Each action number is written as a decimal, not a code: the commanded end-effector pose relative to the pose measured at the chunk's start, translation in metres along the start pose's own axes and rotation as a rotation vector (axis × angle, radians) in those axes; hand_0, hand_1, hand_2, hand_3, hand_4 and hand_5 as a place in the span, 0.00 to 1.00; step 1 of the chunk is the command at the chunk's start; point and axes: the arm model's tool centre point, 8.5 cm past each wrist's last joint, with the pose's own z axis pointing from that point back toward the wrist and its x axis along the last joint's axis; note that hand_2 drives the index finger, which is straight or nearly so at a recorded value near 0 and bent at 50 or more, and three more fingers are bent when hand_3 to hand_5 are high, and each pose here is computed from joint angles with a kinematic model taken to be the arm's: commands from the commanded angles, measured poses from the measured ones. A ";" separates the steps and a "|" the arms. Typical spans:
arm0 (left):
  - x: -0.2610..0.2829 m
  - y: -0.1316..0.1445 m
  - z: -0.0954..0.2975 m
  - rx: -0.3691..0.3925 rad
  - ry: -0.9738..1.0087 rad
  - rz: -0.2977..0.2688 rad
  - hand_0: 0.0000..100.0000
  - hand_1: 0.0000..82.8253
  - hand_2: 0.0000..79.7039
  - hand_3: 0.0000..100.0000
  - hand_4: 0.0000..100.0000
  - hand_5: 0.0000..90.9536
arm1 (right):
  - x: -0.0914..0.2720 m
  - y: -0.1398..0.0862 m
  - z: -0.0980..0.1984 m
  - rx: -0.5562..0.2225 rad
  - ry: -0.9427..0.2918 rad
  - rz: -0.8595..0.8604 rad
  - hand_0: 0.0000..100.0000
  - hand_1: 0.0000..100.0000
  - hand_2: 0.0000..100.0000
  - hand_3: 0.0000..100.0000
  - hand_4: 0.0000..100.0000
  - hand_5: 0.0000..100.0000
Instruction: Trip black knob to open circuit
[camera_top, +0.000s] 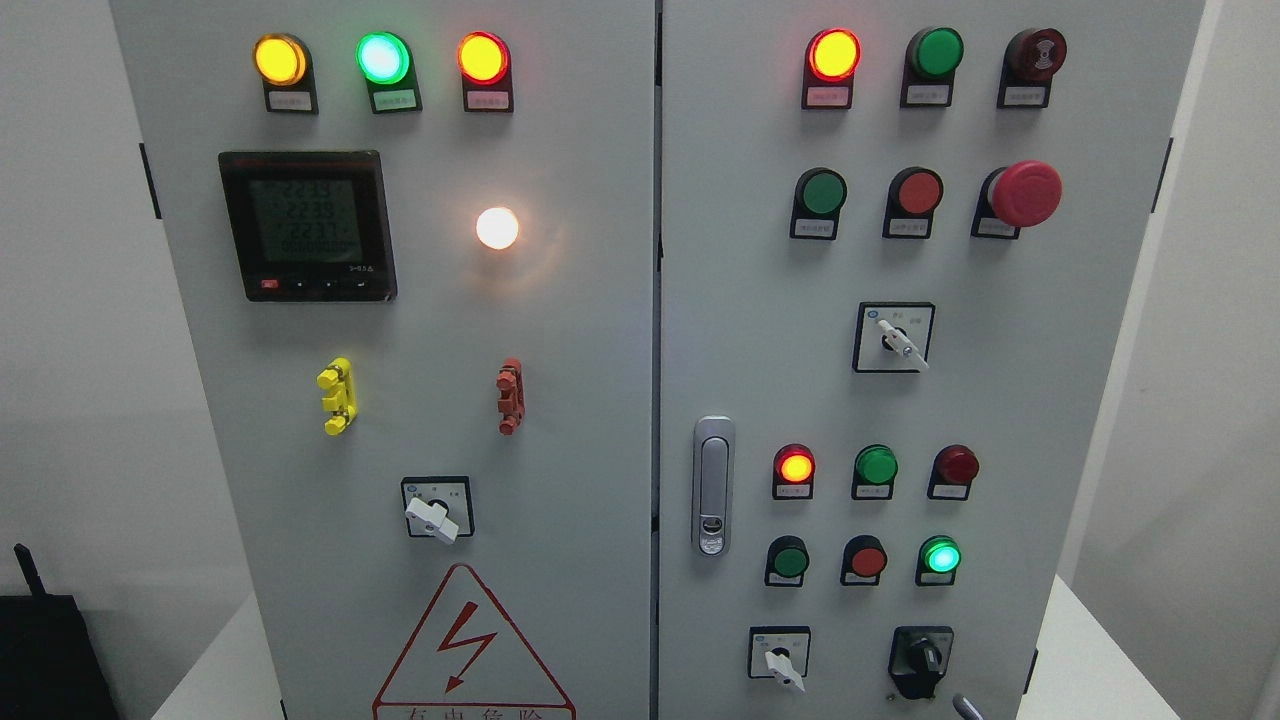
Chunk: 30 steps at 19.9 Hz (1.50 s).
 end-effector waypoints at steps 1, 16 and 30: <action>0.000 0.000 0.000 0.000 0.002 -0.023 0.12 0.47 0.00 0.00 0.00 0.00 | 0.013 0.017 0.028 0.022 -0.007 -0.065 0.00 0.00 0.00 0.93 0.81 0.82; 0.000 0.000 0.000 0.000 0.004 -0.023 0.12 0.47 0.00 0.00 0.00 0.00 | 0.012 0.020 0.054 0.057 -0.023 -0.075 0.00 0.00 0.00 0.00 0.00 0.00; 0.000 0.000 0.000 0.000 0.002 -0.023 0.12 0.47 0.00 0.00 0.00 0.00 | 0.011 0.020 0.055 0.058 -0.020 -0.076 0.00 0.00 0.00 0.00 0.00 0.00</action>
